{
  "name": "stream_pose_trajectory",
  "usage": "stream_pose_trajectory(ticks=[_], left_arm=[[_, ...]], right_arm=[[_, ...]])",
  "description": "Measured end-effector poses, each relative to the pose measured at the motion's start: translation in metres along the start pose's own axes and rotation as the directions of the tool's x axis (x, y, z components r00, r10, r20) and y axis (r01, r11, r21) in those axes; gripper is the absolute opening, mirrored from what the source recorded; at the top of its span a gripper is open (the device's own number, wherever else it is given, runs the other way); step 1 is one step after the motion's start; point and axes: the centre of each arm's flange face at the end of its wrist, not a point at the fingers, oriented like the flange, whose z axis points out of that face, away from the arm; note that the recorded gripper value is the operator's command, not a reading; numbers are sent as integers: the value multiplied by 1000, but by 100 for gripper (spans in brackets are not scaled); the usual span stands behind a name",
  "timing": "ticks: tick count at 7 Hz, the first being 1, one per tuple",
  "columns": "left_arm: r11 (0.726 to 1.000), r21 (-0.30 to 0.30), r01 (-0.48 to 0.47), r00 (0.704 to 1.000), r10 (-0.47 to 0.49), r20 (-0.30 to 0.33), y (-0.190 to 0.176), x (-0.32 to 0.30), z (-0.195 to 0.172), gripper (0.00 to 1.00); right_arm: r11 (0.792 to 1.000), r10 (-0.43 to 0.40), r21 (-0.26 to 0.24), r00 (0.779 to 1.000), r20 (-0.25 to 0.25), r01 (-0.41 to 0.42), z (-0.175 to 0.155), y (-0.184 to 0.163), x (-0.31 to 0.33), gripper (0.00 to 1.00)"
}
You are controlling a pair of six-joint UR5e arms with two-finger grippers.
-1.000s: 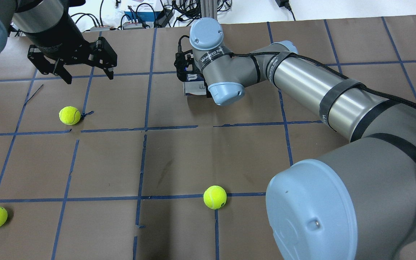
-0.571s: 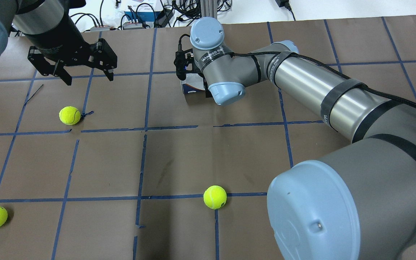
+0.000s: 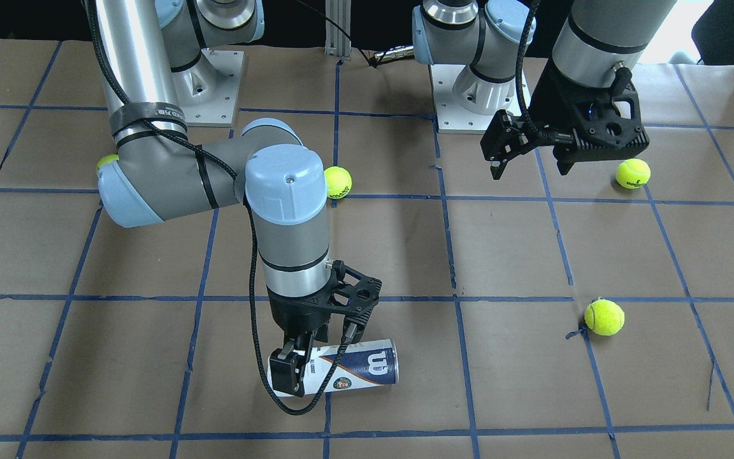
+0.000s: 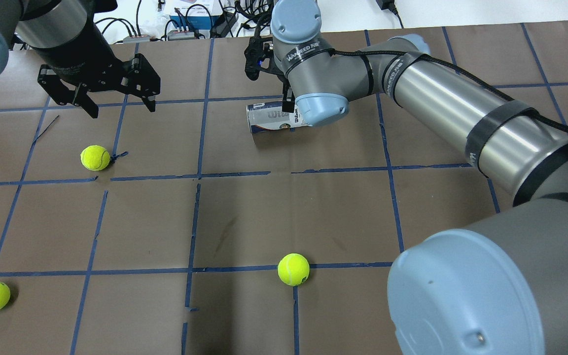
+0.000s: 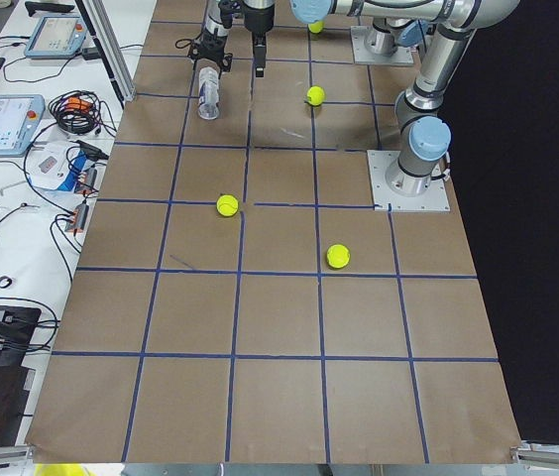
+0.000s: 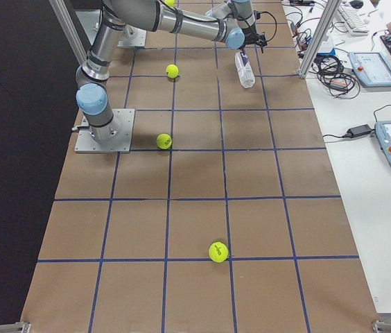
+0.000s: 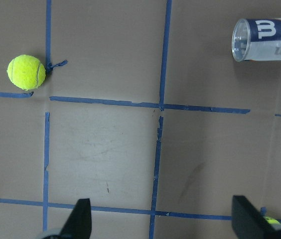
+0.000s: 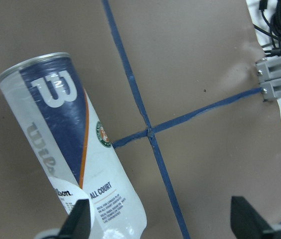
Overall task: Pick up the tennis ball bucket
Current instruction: 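Lower the can onto the table with the right gripper and release it, then move the left gripper to the can's end while the right arm withdraws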
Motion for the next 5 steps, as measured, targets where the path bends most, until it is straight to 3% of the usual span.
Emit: stream_pose_trajectory(ticks=[1, 3, 4, 5], left_arm=[[1000, -26, 5, 1000, -5, -5, -20, 3, 18, 100], [999, -29, 14, 997, -17, -76, -60, 15, 34, 100], [999, -40, 10, 994, -14, -109, -86, 23, 62, 100], [999, -47, 3, 990, -9, -139, -109, 32, 96, 100]], right_arm=[[996, 87, 1, 996, -11, -87, -16, 9, 11, 100], [968, 250, -4, 968, -28, -250, -78, 39, 37, 100], [937, 349, -20, 937, -26, -349, -108, 66, 54, 100], [890, 452, -54, 892, -5, -452, -122, 97, 69, 100]])
